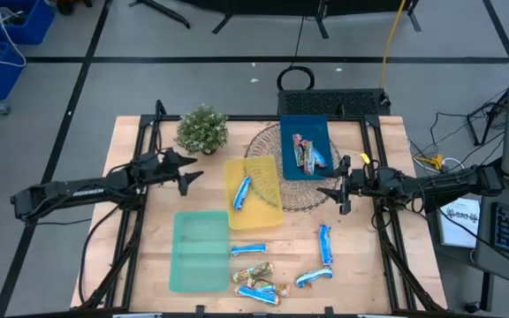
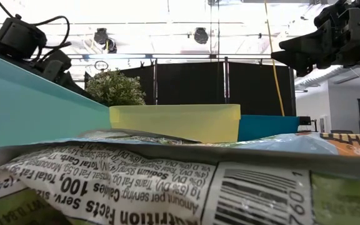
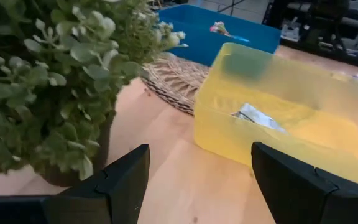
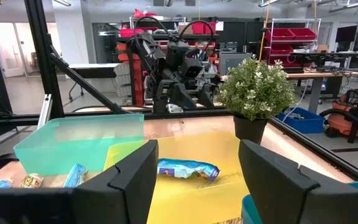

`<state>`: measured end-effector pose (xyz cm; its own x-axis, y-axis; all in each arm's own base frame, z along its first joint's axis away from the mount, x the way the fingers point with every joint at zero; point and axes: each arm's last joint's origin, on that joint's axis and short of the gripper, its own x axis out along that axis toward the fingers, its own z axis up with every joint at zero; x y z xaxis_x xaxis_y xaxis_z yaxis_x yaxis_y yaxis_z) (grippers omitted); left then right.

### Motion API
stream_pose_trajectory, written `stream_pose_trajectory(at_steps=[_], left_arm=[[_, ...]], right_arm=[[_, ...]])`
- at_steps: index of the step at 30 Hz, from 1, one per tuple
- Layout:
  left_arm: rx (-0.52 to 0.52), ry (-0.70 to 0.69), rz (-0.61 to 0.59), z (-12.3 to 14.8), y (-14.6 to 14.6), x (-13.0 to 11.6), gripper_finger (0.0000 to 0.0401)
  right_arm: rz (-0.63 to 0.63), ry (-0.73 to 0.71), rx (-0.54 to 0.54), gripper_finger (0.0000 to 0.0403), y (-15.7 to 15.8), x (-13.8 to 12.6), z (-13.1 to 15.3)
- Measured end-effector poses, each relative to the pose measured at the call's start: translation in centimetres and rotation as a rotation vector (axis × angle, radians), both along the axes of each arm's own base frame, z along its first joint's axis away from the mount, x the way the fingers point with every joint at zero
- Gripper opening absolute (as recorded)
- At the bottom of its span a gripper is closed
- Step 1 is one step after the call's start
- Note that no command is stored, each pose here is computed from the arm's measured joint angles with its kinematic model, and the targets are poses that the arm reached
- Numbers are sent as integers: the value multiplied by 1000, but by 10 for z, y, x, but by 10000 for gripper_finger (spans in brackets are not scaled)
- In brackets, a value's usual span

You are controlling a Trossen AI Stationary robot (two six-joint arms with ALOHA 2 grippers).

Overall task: Pick and place Granola Bars by type
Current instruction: Put the blue granola bar into the yellow bin

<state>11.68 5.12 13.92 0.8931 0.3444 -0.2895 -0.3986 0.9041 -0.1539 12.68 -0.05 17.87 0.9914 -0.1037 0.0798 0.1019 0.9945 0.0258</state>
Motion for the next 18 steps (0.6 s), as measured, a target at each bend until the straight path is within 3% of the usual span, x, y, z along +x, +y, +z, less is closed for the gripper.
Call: stream_pose_trajectory(at_steps=[9, 15, 18], left_arm=[[40, -45, -102, 7, -16, -10, 278], [94, -97, -211, 13, -28, -10, 278], [98, -95, -260, 13, -34, -9, 278]], right_arm=[[1, 17, 14, 215, 0, 0, -2], [16, 92, 116, 215, 0, 0, -10], [112, 120, 180, 215, 3, 0, -12]])
